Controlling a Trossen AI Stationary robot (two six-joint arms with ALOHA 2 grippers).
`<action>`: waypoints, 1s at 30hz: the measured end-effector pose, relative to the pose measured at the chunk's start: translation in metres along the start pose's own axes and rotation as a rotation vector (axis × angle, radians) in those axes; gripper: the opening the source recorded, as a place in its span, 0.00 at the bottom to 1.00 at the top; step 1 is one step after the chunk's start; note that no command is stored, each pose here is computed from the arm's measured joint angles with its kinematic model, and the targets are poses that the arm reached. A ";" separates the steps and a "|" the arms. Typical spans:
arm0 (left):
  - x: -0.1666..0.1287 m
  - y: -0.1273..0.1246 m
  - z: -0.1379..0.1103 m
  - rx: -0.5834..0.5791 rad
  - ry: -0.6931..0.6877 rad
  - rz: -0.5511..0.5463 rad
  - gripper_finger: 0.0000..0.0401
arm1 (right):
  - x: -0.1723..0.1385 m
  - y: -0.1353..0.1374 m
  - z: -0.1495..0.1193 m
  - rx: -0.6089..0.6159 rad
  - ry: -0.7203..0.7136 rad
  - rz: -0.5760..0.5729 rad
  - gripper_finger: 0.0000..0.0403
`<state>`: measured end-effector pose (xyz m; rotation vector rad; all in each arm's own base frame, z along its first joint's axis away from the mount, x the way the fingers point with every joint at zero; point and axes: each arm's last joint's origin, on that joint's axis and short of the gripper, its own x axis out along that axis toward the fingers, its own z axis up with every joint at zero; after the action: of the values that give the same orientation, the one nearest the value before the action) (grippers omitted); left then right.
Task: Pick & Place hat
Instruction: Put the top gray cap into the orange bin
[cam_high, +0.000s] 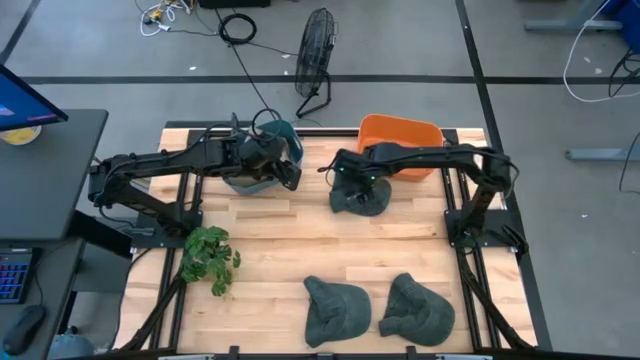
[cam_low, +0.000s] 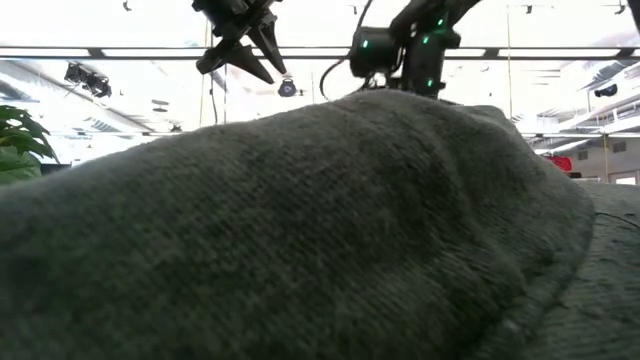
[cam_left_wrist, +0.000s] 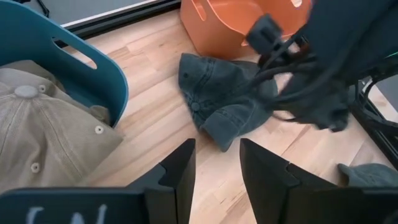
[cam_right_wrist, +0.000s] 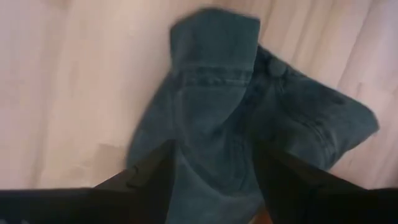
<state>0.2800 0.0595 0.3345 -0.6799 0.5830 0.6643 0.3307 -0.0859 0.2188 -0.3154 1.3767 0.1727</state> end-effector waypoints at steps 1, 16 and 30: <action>0.000 0.000 0.000 0.000 0.000 0.000 0.33 | 0.005 -0.001 0.001 -0.011 0.017 -0.003 0.53; 0.000 0.000 0.000 0.002 0.000 0.001 0.33 | 0.062 -0.005 0.007 0.011 0.114 0.069 0.51; 0.000 0.000 0.000 0.034 0.003 0.003 0.33 | 0.027 0.007 -0.005 0.056 0.159 0.099 0.07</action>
<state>0.2799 0.0596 0.3340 -0.6486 0.5966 0.6553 0.3295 -0.0829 0.1912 -0.2176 1.5529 0.1942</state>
